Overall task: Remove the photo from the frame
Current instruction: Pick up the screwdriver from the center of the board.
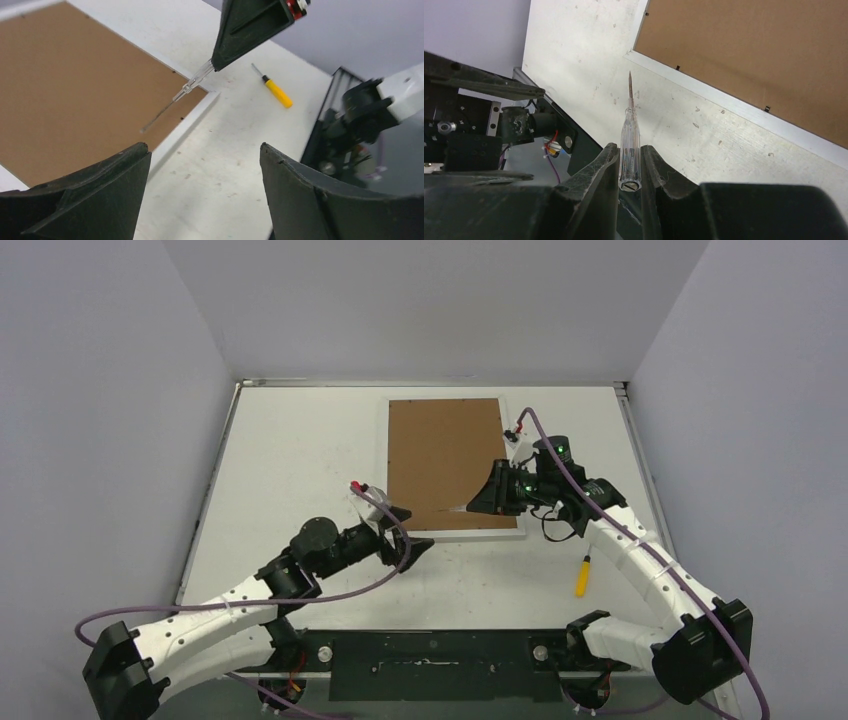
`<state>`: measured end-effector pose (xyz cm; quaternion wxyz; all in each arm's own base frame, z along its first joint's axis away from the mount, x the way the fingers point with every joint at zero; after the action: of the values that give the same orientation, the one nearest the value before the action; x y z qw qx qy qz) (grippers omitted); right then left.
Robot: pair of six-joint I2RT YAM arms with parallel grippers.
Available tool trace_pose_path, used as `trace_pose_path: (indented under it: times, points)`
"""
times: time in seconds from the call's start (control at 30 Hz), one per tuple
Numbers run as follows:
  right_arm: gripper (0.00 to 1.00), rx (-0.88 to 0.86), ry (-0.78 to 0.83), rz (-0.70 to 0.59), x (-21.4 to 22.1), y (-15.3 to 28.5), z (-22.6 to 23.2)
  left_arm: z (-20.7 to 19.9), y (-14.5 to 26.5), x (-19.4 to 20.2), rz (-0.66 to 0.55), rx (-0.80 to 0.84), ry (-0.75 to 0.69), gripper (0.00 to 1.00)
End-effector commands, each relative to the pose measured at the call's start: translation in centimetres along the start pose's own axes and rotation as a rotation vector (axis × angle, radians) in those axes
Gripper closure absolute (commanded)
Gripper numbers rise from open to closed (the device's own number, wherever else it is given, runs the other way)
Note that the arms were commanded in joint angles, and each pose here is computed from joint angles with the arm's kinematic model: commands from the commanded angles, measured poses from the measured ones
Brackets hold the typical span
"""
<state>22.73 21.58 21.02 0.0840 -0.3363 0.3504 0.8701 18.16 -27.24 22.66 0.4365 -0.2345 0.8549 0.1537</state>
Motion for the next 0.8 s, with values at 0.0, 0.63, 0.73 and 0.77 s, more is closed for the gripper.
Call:
trace_pose_path:
  times: [0.0,0.63,0.73,0.77]
  points:
    - [0.93,-0.035,0.019,-0.028,-1.3,0.8,1.3,0.3,-0.7,-1.7,-0.091,0.002,-0.520,0.26]
    - [0.93,-0.142,0.033,0.025,0.0,0.5,4.4,1.7,-4.6,0.6,0.030,0.063,-0.900,0.36]
    - [0.93,-0.144,0.048,0.039,0.2,0.0,4.8,1.9,-4.7,0.7,0.033,0.059,-0.913,0.41]
    - [0.94,-0.145,0.051,0.043,0.3,-0.2,5.0,2.0,-4.7,0.7,0.033,0.058,-0.917,0.43]
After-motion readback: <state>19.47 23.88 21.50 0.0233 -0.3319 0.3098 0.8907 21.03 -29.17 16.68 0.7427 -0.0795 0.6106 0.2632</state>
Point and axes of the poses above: each gripper's point midway between its finger pads, its own y axis back along the fingers, its own z axis along the line the jaws close on, x = y × z, the point moved 1 cm from there along y, back along the fingers, and after that the axes turned 13 degrees about y, right-handed, at the moved point
